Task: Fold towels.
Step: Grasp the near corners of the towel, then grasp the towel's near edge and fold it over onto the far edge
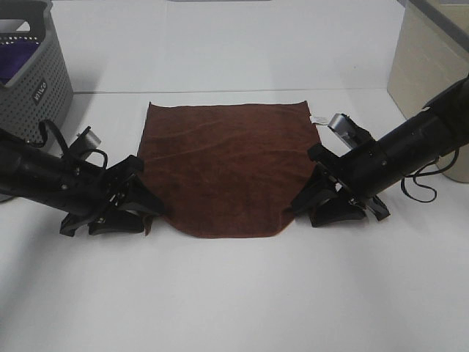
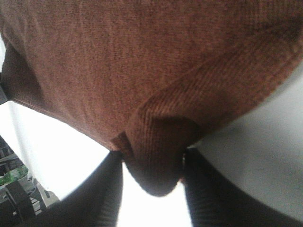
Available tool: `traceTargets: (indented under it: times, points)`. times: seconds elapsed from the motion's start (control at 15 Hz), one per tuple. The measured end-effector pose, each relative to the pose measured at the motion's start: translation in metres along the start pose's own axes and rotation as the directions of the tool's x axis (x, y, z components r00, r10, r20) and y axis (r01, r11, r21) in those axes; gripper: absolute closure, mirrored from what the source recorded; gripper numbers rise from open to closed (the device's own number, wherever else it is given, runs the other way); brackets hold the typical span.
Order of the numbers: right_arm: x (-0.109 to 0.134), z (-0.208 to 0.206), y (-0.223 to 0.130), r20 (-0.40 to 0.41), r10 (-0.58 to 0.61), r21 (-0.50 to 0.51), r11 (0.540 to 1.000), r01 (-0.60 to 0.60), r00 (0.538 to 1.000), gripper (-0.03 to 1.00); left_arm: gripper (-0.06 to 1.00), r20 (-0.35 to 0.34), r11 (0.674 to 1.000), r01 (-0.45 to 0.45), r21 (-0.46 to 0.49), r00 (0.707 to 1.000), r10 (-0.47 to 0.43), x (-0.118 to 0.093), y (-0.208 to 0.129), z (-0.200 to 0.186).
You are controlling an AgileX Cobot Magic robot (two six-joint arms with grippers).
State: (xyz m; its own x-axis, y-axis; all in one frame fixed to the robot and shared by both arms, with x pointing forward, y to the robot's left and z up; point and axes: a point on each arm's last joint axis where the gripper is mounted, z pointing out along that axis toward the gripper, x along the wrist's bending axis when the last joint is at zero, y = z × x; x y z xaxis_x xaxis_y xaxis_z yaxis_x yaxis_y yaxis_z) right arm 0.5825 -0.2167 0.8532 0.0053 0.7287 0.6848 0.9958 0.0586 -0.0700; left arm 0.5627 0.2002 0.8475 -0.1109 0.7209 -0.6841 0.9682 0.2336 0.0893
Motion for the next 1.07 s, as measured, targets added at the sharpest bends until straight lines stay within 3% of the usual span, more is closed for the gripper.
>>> traceTargets:
  times: [0.13, 0.2, 0.4, 0.6, 0.93, 1.07]
  points:
    - [-0.005, 0.001, 0.000, 0.041, 0.013, 0.005, 1.000, -0.013, 0.999, 0.80, 0.87, -0.034, 1.000, -0.001, -0.005, 0.999, 0.001, 0.005, 0.000, 0.002]
    - [-0.005, 0.002, -0.001, 0.042, 0.018, 0.009, 1.000, -0.018, 0.999, 0.97, 0.94, -0.042, 1.000, -0.003, 0.005, 0.999, 0.003, 0.006, -0.001, 0.002]
    - [-0.002, -0.004, -0.004, 0.070, -0.004, 0.025, 1.000, 0.003, 0.998, 0.97, 0.94, -0.066, 0.999, 0.006, 0.049, 0.998, -0.003, 0.008, -0.004, 0.001]
    - [0.004, -0.013, -0.021, 0.096, 0.030, 0.072, 0.997, -0.037, 0.995, 0.97, 0.94, -0.109, 0.995, -0.019, 0.097, 0.994, 0.030, -0.005, -0.010, -0.018]
    - [-0.002, 0.000, -0.090, 0.085, 0.165, 0.203, 0.963, -0.179, 0.983, 0.97, 0.94, -0.175, 0.972, 0.113, 0.204, 0.982, -0.078, 0.001, -0.068, -0.041]
    - [-0.003, 0.002, -0.096, 0.085, 0.187, 0.217, 0.955, -0.202, 0.979, 0.97, 0.94, -0.183, 0.966, 0.146, 0.212, 0.977, -0.108, 0.002, -0.076, -0.044]
